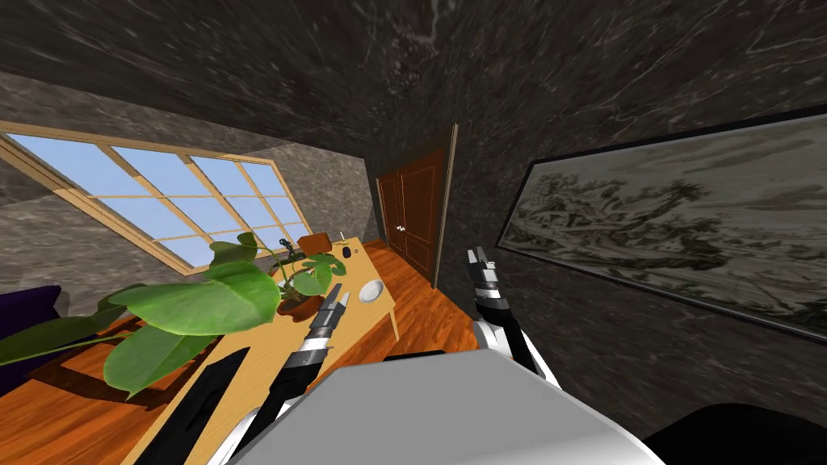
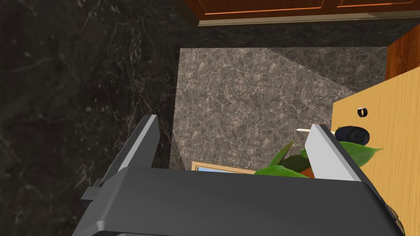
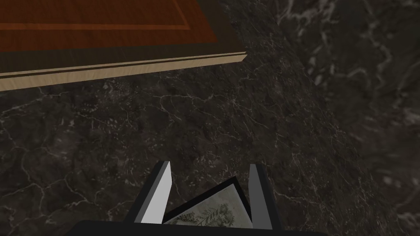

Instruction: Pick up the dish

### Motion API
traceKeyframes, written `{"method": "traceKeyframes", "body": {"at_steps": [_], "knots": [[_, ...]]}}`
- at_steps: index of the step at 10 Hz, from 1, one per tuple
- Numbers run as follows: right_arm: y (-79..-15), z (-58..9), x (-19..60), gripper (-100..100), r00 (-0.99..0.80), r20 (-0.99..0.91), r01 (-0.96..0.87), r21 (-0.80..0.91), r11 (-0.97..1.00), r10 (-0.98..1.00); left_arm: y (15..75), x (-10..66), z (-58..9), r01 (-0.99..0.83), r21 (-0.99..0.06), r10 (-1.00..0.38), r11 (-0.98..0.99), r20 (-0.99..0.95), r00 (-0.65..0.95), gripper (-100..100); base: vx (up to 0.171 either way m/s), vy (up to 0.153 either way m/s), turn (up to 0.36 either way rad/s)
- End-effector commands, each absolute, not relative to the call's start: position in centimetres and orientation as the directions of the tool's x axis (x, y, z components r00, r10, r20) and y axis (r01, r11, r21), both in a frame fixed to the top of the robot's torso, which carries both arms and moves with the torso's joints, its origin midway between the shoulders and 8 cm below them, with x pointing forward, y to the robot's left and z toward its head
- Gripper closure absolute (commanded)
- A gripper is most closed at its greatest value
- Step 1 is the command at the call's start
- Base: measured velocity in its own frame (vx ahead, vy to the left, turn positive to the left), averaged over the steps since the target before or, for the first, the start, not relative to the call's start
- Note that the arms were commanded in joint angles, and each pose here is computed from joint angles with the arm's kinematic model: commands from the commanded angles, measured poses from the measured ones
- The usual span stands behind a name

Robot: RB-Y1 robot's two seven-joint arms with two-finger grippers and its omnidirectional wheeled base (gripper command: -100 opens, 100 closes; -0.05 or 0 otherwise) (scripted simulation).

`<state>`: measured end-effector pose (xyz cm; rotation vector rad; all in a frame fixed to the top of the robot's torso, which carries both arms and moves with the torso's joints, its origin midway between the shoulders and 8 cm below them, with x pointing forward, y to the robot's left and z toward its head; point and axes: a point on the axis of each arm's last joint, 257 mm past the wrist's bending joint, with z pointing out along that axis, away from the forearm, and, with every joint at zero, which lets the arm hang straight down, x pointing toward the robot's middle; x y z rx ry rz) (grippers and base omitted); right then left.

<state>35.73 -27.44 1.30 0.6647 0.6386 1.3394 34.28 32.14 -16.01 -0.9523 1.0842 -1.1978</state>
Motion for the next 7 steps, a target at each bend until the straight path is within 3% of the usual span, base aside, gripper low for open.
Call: {"method": "traceKeyframes", "body": {"at_steps": [1, 5, 7], "knots": [[-27.4, 1.3, 35.7, 0, 0.121, -0.037, -0.653, 0.75, 0.108, 0.992, 33.4, 33.4, -19.7, 0.129, -0.983, -0.991, 0.131, -0.128, 0.032, -100, 0.053, -0.03, -0.267], [-27.4, 1.3, 35.7, 0, 0.121, -0.037, -0.653, 0.75, 0.108, 0.992, 35.2, 31.8, -24.5, 0.002, -0.992, -0.992, 0.123, -0.123, 0.034, -100, 0.044, -0.016, -0.134], [-27.4, 1.3, 35.7, 0, 0.121, -0.037, -0.653, 0.75, 0.108, 0.992, 37.1, 29.6, -28.9, -0.118, -0.986, -0.992, 0.114, -0.12, 0.041, -100, 0.046, -0.01, -0.248]]}}
